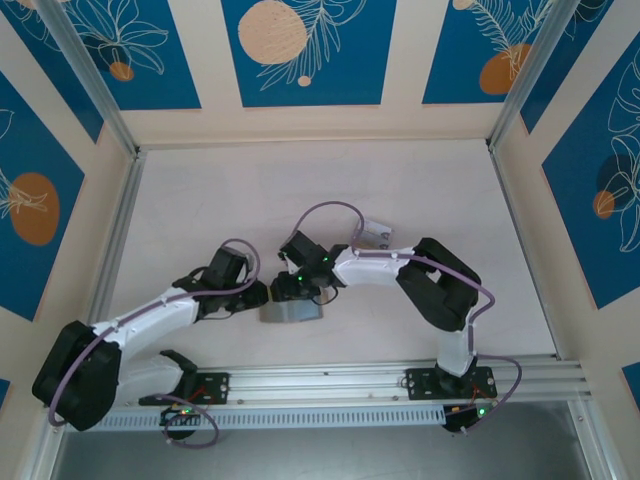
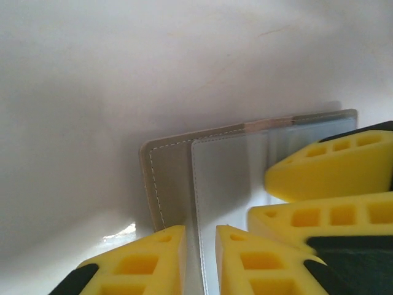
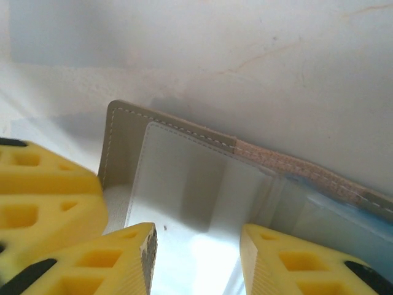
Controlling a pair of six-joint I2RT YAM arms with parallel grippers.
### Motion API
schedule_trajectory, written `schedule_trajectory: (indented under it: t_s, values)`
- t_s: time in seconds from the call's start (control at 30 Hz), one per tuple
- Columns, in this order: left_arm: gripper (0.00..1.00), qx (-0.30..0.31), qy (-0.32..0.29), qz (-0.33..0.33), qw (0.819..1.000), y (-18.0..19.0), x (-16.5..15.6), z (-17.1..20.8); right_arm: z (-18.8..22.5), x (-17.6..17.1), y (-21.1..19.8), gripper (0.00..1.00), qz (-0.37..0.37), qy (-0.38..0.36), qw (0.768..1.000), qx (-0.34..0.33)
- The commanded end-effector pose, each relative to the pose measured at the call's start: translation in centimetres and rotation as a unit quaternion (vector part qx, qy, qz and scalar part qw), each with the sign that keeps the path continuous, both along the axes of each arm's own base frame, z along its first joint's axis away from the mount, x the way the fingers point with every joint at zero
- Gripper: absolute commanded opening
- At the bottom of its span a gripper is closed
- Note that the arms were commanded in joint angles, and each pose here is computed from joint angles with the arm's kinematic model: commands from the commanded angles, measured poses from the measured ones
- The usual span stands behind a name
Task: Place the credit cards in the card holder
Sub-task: Open the card holder at the bottom-center of the table.
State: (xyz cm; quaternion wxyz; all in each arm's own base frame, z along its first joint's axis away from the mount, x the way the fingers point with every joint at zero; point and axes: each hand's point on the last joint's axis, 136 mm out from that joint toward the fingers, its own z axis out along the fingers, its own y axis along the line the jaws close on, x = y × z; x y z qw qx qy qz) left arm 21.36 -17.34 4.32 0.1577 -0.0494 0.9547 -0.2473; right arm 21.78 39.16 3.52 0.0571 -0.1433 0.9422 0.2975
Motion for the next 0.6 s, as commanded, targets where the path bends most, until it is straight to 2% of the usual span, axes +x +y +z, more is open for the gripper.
schedule_trajectory:
  t_s: [0.0,0.2,0.4,0.57]
  values:
    - [0.19,0.009,0.006,-0.002,1.0,0.0,-0.3,-1.5,1.3,-0.3,-0.4,0.42,0.015,0.004,1.0,0.024]
    - [0.16,0.023,0.017,0.002,1.0,0.4,-0.8,-3.2,2.2,0.2,-0.9,0.42,0.012,-0.002,0.999,0.037]
    - [0.13,0.028,0.023,0.003,0.999,0.4,-1.2,-4.4,1.4,0.3,-2.0,0.36,0.014,-0.02,1.0,-0.012]
    - [0.11,0.028,0.025,0.007,0.999,0.4,-1.3,-4.9,-0.1,0.1,-2.7,0.36,0.018,-0.037,0.997,-0.065]
